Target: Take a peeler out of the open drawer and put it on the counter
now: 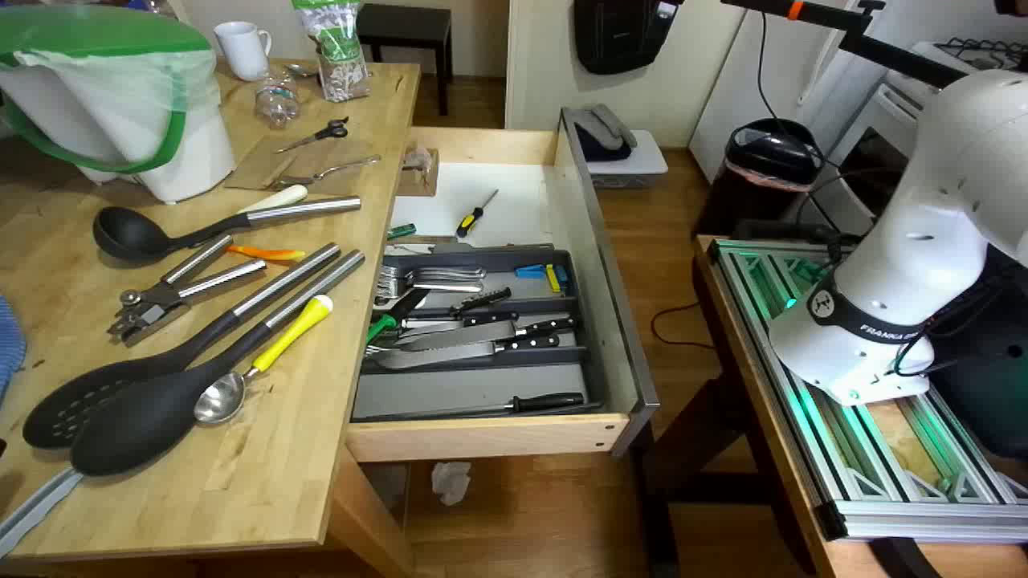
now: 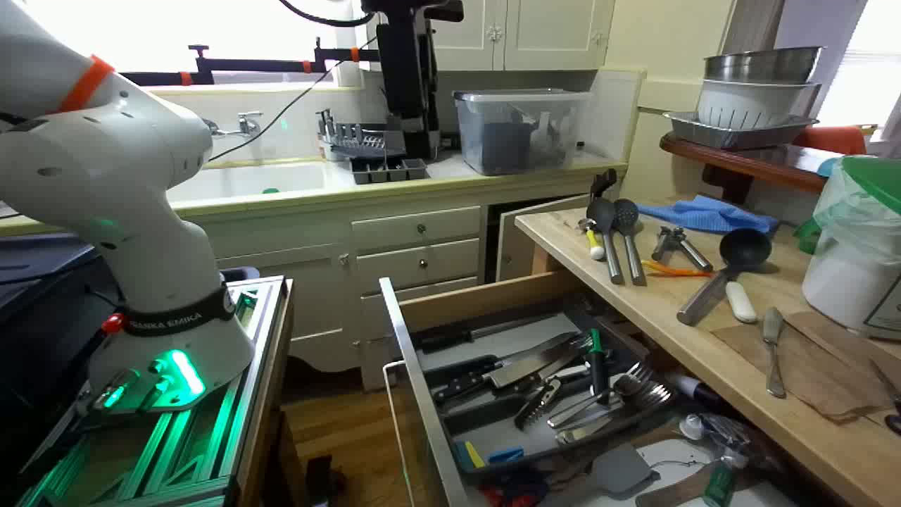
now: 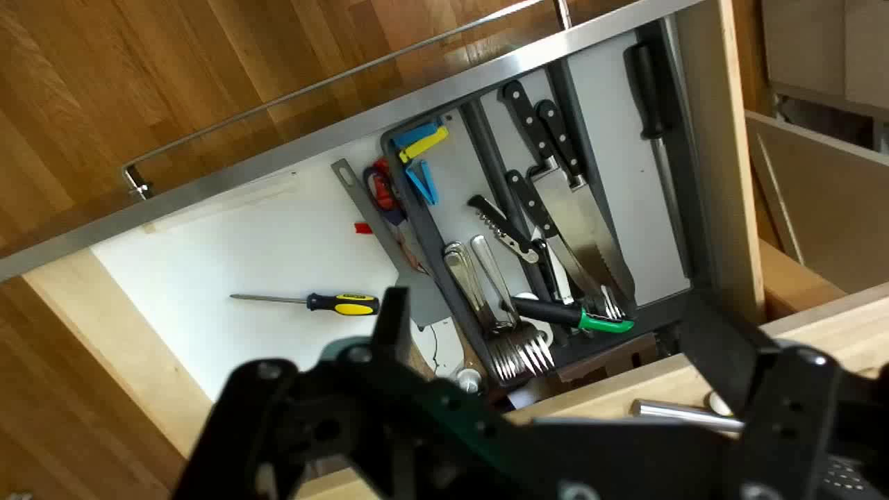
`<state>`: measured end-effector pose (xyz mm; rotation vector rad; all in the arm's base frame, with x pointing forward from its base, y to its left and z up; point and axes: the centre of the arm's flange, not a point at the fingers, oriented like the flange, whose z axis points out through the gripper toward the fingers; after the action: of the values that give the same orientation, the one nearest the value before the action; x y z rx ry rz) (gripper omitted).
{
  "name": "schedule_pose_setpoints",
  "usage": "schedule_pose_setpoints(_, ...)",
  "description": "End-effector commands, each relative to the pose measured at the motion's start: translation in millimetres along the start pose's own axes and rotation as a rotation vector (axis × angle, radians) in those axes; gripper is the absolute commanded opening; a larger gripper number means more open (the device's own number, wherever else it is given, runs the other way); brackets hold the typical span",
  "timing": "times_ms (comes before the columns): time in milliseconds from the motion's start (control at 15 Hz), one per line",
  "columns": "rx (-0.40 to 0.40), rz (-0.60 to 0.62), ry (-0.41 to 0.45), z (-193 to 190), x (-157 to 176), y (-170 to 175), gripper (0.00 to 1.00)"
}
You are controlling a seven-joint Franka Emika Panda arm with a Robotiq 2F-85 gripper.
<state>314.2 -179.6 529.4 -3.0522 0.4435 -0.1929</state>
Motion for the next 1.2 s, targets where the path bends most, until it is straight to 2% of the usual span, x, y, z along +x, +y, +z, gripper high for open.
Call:
schedule_pose_setpoints(0, 0.0, 0.0, 0.0, 0, 0, 0, 1.0)
schedule_pose_setpoints(400, 0.0, 0.0, 0.0, 0, 0, 0, 1.0)
schedule_pose_setpoints(533, -0.02, -0.018, 0.053, 14, 15, 2, 1.0)
schedule_pose_setpoints(600, 0.012, -0.04, 0.09, 22, 24, 1, 1.0)
schedule_pose_setpoints(667, 0.007, -0.101, 0.135, 32, 31, 0, 1.0)
schedule_pose_setpoints(867, 0.1, -0.173, 0.139, 67, 57, -7, 1.0)
schedule_pose_setpoints(933, 0.125, -0.229, 0.171, 80, 69, -7, 1.0)
schedule_pose_setpoints(1133, 0.205, -0.363, 0.158, 115, 96, -6, 1.0)
